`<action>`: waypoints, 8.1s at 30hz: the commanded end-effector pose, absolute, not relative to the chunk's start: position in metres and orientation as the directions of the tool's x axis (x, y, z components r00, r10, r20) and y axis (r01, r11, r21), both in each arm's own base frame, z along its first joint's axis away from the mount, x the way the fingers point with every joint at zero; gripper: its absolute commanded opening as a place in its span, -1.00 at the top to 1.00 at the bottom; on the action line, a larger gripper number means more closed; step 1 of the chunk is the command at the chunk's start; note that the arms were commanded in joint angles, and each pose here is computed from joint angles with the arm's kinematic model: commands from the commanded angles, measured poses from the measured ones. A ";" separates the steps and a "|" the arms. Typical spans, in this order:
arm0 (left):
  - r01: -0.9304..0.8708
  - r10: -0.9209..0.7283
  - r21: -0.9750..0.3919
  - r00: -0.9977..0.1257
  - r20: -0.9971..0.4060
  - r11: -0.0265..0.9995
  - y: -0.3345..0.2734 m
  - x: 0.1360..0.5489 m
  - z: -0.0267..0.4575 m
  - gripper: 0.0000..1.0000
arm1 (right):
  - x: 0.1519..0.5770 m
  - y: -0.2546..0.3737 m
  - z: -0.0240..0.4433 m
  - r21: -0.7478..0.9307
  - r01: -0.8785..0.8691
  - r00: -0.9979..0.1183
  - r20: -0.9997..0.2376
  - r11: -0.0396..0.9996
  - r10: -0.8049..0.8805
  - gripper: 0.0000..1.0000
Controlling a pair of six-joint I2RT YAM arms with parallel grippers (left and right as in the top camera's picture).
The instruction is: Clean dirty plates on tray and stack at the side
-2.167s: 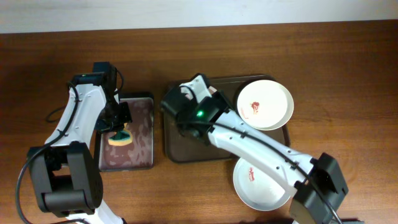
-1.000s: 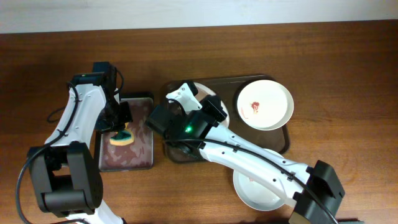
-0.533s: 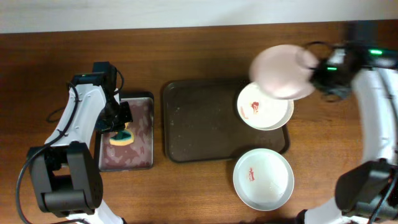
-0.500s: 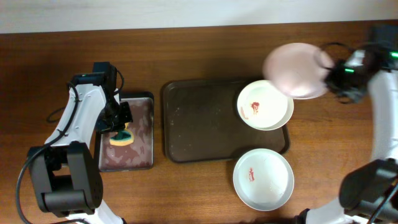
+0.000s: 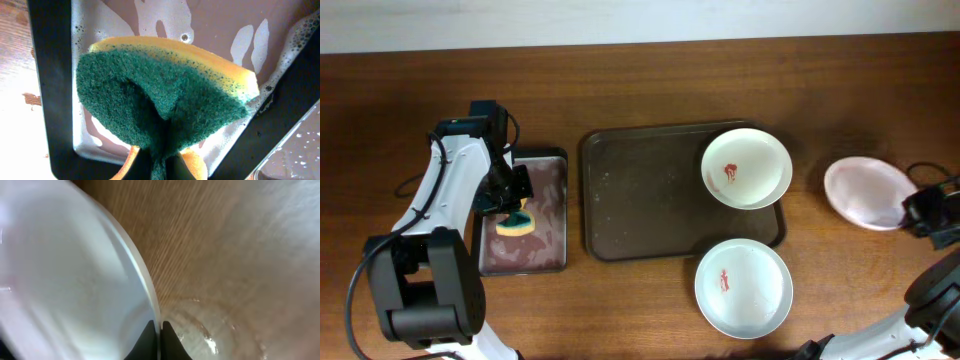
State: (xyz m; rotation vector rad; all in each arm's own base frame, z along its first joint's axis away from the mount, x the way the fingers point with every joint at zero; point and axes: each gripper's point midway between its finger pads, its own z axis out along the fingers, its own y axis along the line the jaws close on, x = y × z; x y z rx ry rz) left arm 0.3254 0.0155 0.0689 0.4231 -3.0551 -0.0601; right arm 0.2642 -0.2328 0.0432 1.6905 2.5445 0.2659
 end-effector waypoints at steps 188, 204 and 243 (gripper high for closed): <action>0.181 0.094 -0.333 -0.961 -0.260 0.926 -0.220 0.338 0.101 1.00 | 0.313 0.146 0.024 0.086 -0.080 -0.987 -0.143 0.993 -0.067 0.92; 0.095 0.091 -0.147 -0.995 -0.031 0.985 -0.234 0.316 -0.032 1.00 | 0.314 0.146 0.024 0.089 -0.080 -0.987 -0.147 0.993 -0.067 0.92; 0.002 0.028 0.243 -0.994 -0.104 0.970 -0.143 0.372 0.082 1.00 | 0.335 0.212 0.027 0.370 -0.166 -0.970 -0.227 0.914 -0.084 0.28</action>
